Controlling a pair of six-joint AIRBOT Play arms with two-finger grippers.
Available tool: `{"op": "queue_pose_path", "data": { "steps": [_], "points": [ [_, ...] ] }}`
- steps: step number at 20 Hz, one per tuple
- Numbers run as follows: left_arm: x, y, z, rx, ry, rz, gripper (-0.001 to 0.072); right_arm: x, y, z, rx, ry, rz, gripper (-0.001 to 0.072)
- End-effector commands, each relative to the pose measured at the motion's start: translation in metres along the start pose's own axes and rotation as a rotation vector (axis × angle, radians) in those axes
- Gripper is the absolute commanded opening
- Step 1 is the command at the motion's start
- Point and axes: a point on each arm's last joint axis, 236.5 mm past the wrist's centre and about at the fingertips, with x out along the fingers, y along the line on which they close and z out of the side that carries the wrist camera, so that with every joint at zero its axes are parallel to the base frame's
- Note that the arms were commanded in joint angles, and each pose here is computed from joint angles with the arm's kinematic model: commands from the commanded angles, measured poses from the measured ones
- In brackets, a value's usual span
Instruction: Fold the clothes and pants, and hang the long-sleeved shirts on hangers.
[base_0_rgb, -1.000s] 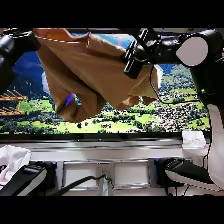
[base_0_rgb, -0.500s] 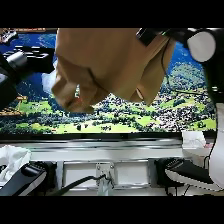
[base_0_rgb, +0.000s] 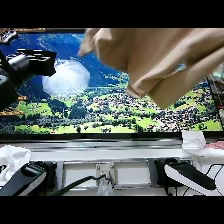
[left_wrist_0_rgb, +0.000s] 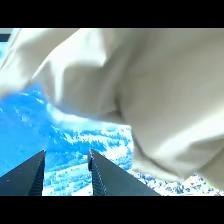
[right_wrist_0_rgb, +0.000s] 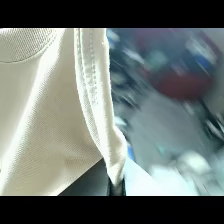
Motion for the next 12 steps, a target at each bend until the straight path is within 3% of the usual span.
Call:
{"op": "queue_pose_path", "data": {
  "steps": [1, 12],
  "points": [
    [-0.001, 0.008, 0.002, 0.035, -0.006, 0.033, 0.0293, -0.040, -0.098, -0.042, 0.190, 0.132, -0.256, 0.0026],
    [-0.001, 0.015, 0.003, 0.067, -0.011, 0.064, 0.0292, -0.161, -0.266, -0.095, 0.434, 0.154, -0.842, 0.0025]
  ]
}}
